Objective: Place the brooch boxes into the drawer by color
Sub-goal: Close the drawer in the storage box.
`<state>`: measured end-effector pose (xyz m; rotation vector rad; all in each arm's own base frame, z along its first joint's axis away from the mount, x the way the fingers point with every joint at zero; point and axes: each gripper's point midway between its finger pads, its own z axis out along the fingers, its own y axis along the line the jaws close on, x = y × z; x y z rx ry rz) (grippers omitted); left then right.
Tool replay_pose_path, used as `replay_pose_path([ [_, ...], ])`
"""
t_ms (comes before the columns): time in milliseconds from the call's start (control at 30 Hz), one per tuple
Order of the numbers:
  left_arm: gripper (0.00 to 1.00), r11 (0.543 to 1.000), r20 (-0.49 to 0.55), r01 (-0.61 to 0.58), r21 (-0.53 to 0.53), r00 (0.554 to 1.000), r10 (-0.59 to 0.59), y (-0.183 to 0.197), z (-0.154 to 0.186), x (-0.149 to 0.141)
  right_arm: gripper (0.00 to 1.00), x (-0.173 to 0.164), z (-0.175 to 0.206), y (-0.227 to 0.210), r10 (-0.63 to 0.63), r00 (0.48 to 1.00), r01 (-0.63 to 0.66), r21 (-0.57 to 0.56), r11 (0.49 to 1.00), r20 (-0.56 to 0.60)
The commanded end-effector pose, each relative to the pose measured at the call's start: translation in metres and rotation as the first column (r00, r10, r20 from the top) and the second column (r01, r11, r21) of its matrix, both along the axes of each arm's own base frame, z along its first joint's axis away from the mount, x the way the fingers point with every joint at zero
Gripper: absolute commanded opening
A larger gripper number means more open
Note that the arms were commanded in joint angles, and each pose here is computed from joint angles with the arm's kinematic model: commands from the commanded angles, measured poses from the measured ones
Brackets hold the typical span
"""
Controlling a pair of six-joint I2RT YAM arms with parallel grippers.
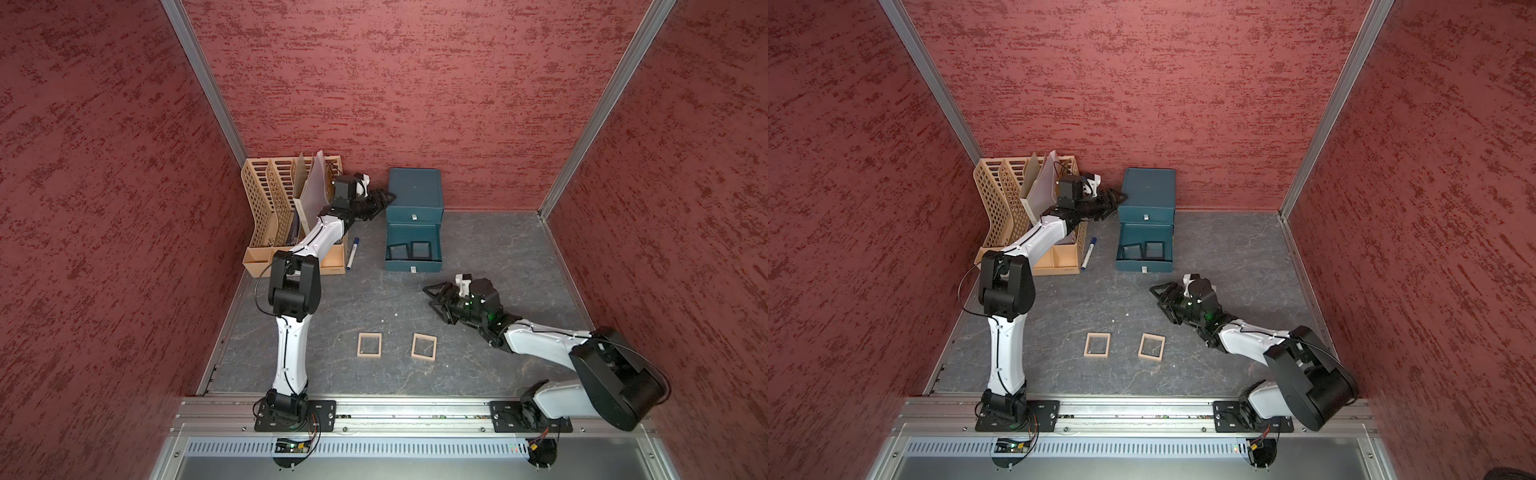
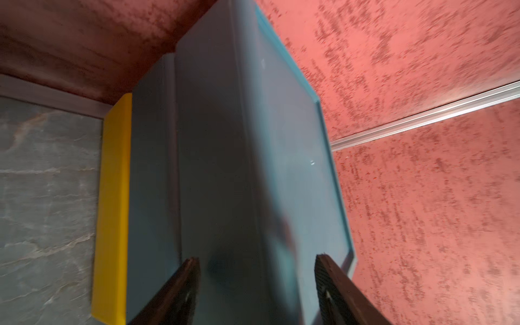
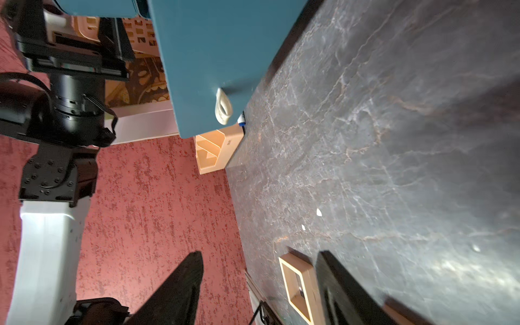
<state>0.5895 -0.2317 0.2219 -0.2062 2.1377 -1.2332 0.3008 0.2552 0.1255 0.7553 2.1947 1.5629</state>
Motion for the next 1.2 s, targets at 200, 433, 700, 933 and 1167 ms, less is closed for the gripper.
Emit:
replay_pose_path([
  [200, 0.6, 0.998, -0.034, 0.002, 0.065, 0.999, 0.0, 0.0, -0.021, -0.001, 0.64, 0.038, 0.027, 0.002, -0.15, 0.982, 0.128, 0.176, 0.976, 0.116],
  [433, 0.6, 0.997, -0.038, 0.003, 0.077, 0.999, 0.0, 0.001, -0.019, -0.003, 0.51, 0.06, 0.027, 0.016, -0.177, 0.974, 0.139, 0.245, 0.96, 0.141],
  [700, 0.6, 0.997, -0.033, 0.004, 0.078, 0.999, -0.001, 0.001, -0.015, -0.003, 0.43, 0.074, 0.014, 0.024, -0.187, 0.974, 0.156, 0.215, 0.964, 0.129],
  [933, 0.6, 0.997, -0.034, 0.008, 0.076, 0.999, -0.006, -0.001, -0.015, -0.004, 0.42, 0.08, 0.005, 0.029, -0.185, 0.977, 0.16, 0.213, 0.964, 0.106],
  [1167, 0.6, 0.997, -0.034, 0.012, 0.076, 0.999, -0.01, -0.001, -0.014, -0.004, 0.37, 0.084, 0.001, 0.031, -0.2, 0.975, 0.176, 0.217, 0.96, 0.095],
])
